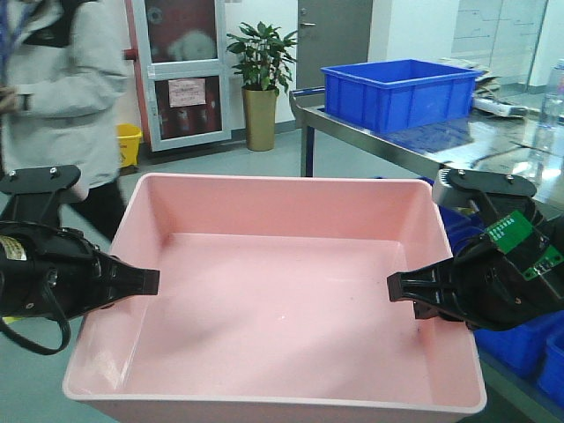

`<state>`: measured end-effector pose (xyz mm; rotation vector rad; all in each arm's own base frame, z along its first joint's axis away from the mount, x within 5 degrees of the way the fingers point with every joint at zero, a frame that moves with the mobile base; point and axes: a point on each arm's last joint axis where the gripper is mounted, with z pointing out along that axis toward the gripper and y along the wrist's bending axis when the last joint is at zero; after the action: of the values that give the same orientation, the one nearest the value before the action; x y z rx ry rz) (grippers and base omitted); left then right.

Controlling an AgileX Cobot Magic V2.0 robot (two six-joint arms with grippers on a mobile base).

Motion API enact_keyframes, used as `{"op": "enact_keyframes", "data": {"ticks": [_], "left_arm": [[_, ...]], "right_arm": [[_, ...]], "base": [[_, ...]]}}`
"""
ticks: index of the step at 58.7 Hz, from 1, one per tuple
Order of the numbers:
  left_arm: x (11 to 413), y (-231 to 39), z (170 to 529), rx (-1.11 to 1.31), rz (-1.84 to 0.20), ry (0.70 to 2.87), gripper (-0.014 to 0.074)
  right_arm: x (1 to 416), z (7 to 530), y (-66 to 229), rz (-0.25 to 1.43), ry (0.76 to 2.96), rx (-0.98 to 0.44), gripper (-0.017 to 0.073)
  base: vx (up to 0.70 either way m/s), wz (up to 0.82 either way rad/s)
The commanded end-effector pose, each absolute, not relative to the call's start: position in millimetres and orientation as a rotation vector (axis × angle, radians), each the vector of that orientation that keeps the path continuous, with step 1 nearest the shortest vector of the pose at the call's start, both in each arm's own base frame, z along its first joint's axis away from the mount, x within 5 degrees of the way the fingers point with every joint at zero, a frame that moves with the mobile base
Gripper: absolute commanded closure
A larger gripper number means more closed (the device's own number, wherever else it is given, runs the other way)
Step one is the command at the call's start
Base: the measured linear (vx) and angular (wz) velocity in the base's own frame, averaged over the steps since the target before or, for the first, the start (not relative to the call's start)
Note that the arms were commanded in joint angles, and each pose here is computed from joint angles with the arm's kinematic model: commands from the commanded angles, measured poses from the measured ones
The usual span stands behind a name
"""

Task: Grab pink bin and stack on right shelf
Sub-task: 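Hold the pink bin with both grippers while the base drives to the table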

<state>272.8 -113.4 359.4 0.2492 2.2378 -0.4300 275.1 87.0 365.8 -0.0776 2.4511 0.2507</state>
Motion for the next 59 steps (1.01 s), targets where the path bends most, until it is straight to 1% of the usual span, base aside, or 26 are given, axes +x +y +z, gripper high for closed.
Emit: {"op": "enact_keyframes", "data": {"ticks": [1,17,32,46,59], "left_arm": [[269.2,-111.8,387.7,0.237,-0.450,2.079,0.0595],[269.2,-111.8,387.7,0.237,-0.450,2.079,0.0595],[269.2,-111.8,387.7,0.237,-0.450,2.079,0.0595],[269.2,-111.8,387.7,0.237,-0.450,2.079,0.0595],[269.2,-111.8,387.7,0.237,-0.450,2.079,0.0595]], "right_arm": [[273.3,391.3,84.2,0.268,2.300,-0.092,0.0568],[273.3,391.3,84.2,0.268,2.300,-0.092,0.0568],[273.3,391.3,84.2,0.268,2.300,-0.092,0.0568],[273.4,391.3,84.2,0.268,2.299,-0.092,0.0568],[273.4,391.3,84.2,0.268,2.299,-0.092,0.0568]], "base": [[0.54,0.11],[0.56,0.05],[0.57,-0.09],[0.55,-0.26],[0.49,-0.45]]}}
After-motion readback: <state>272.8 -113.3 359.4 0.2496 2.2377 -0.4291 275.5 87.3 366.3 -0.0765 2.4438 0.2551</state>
